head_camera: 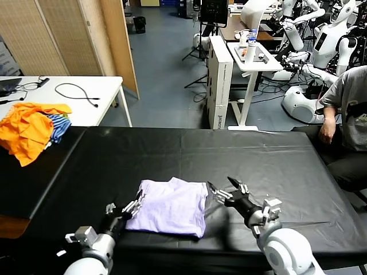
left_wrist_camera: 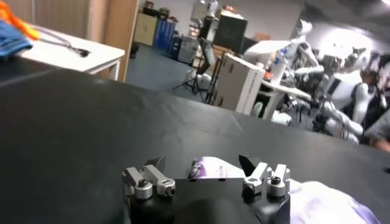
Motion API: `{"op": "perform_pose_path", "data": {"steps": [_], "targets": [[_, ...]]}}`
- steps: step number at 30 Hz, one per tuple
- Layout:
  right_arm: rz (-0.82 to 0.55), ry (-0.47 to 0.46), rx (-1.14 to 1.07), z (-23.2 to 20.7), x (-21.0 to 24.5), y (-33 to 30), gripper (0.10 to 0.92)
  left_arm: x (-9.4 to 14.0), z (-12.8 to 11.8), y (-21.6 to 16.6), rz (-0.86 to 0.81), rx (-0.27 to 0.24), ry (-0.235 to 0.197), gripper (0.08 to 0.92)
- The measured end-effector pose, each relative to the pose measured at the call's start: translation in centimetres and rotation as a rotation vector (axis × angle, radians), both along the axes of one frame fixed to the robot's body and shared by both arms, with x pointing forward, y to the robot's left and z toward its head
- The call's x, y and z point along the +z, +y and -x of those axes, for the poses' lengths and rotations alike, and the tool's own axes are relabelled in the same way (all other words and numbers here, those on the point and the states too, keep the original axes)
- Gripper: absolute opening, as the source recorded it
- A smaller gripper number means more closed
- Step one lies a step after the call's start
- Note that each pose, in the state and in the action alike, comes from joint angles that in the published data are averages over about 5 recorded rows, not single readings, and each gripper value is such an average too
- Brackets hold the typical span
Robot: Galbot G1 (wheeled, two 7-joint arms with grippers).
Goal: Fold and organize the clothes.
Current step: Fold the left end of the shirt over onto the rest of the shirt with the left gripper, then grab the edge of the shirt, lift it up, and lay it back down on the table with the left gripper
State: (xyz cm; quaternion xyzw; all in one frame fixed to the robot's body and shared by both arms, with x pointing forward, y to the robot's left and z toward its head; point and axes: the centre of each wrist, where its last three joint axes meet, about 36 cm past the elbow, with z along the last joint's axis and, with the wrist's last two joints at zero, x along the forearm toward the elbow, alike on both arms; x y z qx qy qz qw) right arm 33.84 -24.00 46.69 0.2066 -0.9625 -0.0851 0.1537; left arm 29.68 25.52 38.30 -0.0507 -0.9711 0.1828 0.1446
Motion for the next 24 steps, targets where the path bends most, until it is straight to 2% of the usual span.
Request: {"op": "perform_pose_path", "data": {"steps": [4,12,21,24], "targets": [[-0.003,-0.019,0.009,0.6,0.9,0.1,0.907,-0.9,-0.3,0.2,0.073,0.007,0.012,0.907],[-0.005,-0.027,0.006,1.5,1.4,0.2,0.907,-2.0,-0.3,0.0,0.134,-0.017,0.04,0.907],[0.003,-0.029,0.001,1.7,1.5,0.1,0.907,-2.4,-0.2,0.0,0.232,-0.016,0.052,0.905],[0.004,-0.028,0.0,1.7,1.4,0.2,0.907,-2.5,-0.3,0.2,0.266,-0.012,0.057,0.853]]}}
